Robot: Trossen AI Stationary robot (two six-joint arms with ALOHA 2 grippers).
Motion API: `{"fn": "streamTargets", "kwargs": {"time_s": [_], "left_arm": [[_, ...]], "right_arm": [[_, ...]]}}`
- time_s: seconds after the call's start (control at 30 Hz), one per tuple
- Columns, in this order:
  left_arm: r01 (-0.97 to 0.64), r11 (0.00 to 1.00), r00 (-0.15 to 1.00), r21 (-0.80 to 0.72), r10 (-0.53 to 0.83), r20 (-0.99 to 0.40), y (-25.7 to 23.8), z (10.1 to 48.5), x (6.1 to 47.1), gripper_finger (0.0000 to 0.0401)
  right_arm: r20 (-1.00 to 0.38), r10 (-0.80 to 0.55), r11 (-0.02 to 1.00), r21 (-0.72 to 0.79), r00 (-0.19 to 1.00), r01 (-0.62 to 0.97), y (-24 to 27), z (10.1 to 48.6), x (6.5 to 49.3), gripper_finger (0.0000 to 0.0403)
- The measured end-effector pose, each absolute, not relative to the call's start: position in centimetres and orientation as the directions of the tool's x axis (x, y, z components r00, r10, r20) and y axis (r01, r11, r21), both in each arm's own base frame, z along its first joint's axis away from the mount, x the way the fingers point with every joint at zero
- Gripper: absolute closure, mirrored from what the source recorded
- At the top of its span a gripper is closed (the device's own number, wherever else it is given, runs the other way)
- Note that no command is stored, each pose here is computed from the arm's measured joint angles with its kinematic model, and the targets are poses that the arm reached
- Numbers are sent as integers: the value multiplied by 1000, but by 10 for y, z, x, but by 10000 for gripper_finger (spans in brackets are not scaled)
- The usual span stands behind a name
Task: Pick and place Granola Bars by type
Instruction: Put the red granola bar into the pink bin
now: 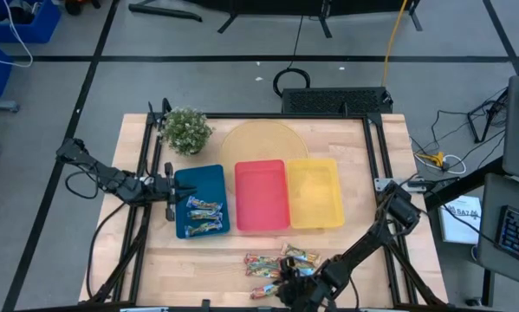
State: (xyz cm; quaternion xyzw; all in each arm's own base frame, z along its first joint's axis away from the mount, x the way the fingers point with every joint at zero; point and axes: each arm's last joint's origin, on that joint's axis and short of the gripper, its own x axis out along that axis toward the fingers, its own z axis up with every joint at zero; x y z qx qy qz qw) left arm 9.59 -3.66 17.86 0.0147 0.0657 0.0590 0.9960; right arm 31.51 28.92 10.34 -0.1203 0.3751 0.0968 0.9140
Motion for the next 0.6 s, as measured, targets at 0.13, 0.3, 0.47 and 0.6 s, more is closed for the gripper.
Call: {"fn": "streamTargets", "kwargs": {"time_s": [0.13, 0.3, 0.47, 0.6], "left_arm": [[-94, 995, 986, 33, 98, -133, -37, 178, 96, 343], [-92, 995, 986, 42, 97, -133, -37, 178, 96, 343], [-92, 995, 986, 42, 97, -133, -37, 178, 96, 343], [-92, 995, 986, 43, 97, -132, -37, 178, 96, 343]], "right_arm": [[-720, 99, 950, -138, 687, -281, 286, 103, 317, 233], [-742, 141, 974, -15, 656, -226, 281, 102, 323, 254], [-749, 160, 976, 24, 643, -216, 276, 102, 327, 314], [-748, 158, 977, 24, 644, -212, 274, 103, 329, 354]]}}
